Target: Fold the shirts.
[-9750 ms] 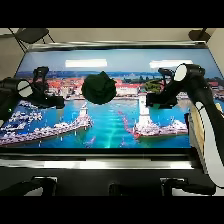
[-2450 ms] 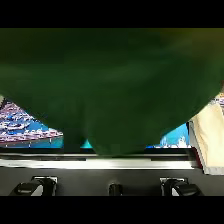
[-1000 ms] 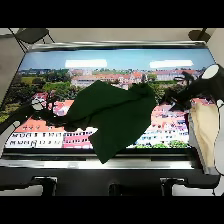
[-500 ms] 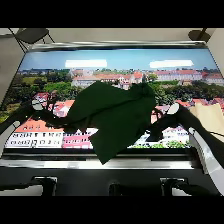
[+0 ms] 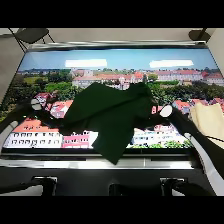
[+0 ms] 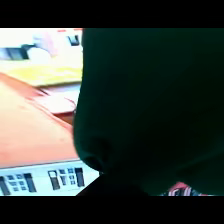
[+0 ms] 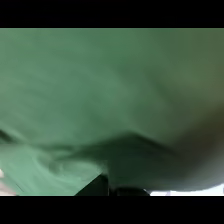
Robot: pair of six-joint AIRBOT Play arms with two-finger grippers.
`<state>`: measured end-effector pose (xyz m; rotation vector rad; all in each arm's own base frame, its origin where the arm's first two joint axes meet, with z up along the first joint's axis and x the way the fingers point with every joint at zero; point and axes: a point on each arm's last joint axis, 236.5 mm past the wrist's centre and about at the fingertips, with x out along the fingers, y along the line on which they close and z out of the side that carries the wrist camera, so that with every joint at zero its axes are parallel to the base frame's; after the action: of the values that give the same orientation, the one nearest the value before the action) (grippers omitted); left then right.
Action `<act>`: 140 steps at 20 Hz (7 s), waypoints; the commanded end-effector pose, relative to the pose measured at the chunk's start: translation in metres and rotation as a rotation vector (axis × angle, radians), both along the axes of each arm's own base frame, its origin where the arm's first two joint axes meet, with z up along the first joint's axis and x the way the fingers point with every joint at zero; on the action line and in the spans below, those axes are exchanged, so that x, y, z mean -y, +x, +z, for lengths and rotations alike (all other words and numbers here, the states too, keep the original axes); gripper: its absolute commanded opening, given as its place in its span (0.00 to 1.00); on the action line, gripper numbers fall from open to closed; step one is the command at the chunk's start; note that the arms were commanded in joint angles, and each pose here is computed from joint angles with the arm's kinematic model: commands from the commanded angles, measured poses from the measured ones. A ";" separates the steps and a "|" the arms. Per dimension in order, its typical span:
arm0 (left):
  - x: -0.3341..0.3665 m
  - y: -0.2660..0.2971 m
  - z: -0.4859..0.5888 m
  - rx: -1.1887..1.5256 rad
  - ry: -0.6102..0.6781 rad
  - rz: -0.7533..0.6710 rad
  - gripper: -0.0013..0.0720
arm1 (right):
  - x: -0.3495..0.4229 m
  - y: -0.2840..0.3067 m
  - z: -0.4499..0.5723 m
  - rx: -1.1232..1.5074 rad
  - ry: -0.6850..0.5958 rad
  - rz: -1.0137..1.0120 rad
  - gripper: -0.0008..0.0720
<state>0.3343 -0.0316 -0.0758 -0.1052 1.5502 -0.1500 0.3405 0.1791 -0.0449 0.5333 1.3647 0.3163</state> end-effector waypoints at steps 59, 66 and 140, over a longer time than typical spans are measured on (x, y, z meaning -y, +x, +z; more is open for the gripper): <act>-0.044 -0.070 -0.028 -0.251 -0.371 0.382 0.64 | 0.221 0.053 0.062 -0.245 -0.299 -0.064 0.68; -0.024 -0.049 -0.040 -0.186 -0.356 0.425 0.33 | 0.207 0.059 0.060 -0.220 -0.310 -0.032 0.68; -0.026 0.232 0.052 0.431 -0.329 0.311 0.06 | 0.174 0.287 0.090 0.526 -0.126 -0.505 0.07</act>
<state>0.5420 -0.0031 -0.0175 -0.5024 1.1125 -0.1749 0.6076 0.0118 0.0452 0.5615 0.7923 -0.0170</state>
